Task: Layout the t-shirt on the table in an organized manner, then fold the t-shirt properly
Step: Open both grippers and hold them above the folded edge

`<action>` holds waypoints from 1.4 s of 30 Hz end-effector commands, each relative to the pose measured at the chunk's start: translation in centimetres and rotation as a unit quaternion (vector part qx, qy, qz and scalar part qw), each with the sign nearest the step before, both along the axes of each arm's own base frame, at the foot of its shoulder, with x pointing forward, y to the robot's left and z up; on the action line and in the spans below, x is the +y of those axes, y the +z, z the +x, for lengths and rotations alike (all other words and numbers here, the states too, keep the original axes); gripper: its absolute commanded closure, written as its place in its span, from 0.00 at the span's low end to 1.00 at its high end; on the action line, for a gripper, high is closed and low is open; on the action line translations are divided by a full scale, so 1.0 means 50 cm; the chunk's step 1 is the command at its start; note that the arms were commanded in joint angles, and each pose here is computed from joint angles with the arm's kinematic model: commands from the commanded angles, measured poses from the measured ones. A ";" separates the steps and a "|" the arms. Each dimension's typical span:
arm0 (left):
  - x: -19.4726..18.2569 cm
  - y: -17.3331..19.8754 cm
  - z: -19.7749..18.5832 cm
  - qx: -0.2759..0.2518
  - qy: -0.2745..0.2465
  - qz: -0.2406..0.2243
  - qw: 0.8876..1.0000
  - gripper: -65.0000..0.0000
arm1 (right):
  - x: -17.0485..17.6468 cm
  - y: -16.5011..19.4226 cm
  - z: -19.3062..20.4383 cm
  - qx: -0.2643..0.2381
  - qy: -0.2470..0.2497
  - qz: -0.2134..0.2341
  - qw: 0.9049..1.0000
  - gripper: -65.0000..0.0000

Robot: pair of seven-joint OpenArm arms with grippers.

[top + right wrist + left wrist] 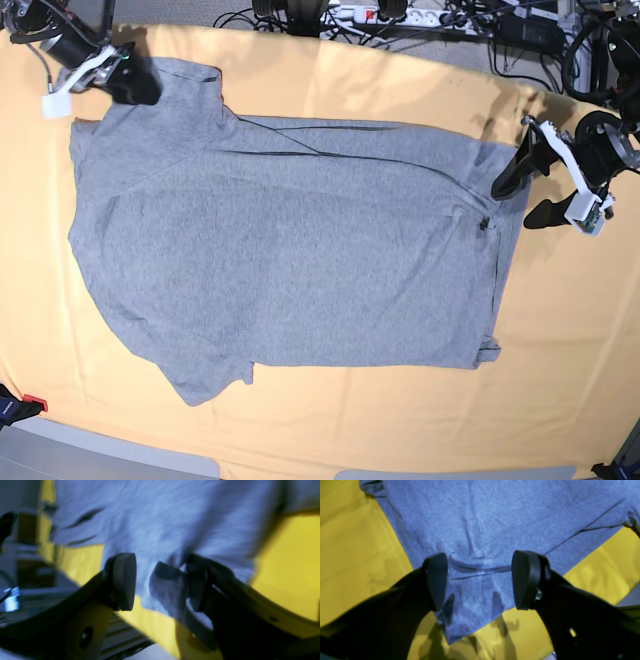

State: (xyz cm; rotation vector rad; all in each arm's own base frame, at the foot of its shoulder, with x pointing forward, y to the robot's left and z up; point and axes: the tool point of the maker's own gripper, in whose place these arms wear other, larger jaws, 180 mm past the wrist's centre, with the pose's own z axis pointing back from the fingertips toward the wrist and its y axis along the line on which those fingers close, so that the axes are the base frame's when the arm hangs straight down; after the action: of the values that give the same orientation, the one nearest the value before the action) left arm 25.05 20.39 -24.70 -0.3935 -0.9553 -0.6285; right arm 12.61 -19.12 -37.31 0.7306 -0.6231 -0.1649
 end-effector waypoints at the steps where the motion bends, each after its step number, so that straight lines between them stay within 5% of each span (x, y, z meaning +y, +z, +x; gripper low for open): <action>1: -0.003 0.024 0.007 -0.018 -0.006 -0.006 1.000 0.37 | 0.000 0.012 0.000 -0.008 0.003 0.006 1.000 0.47; 5: -0.003 0.025 0.007 -0.018 -0.006 -0.006 1.000 0.37 | 0.006 0.032 0.012 -0.031 -0.001 0.029 0.999 0.55; 9: -0.003 0.025 0.007 -0.018 -0.006 -0.006 1.000 0.37 | 0.002 0.039 0.028 -0.042 0.001 0.024 0.999 0.98; 23: -0.003 0.024 0.007 -0.018 -0.005 -0.006 1.000 0.37 | -0.010 0.139 0.083 -0.121 0.064 -0.063 0.989 1.00; 27: -0.001 0.020 0.005 -0.012 -0.006 -0.001 1.000 0.37 | -0.040 0.091 0.063 -0.065 0.066 -0.125 0.988 0.54; 29: -0.001 0.019 0.004 -0.011 -0.006 0.000 1.000 0.37 | -0.065 0.060 0.042 -0.020 0.060 -0.161 0.985 0.39; 36: -0.001 0.019 0.004 -0.011 -0.006 -0.001 1.000 0.37 | -0.154 0.032 0.011 0.036 -0.032 -0.207 0.977 0.37; 42: -0.005 0.023 0.004 -0.011 -0.008 -0.010 1.000 0.37 | -0.146 -0.008 -0.006 0.054 -0.061 -0.131 0.988 0.37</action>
State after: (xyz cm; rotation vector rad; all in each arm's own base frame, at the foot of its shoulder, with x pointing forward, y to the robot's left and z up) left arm 24.86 20.34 -24.87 -0.4009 -0.9399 -0.6279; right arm 12.67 -26.21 -37.74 0.4411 -0.5930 -0.2467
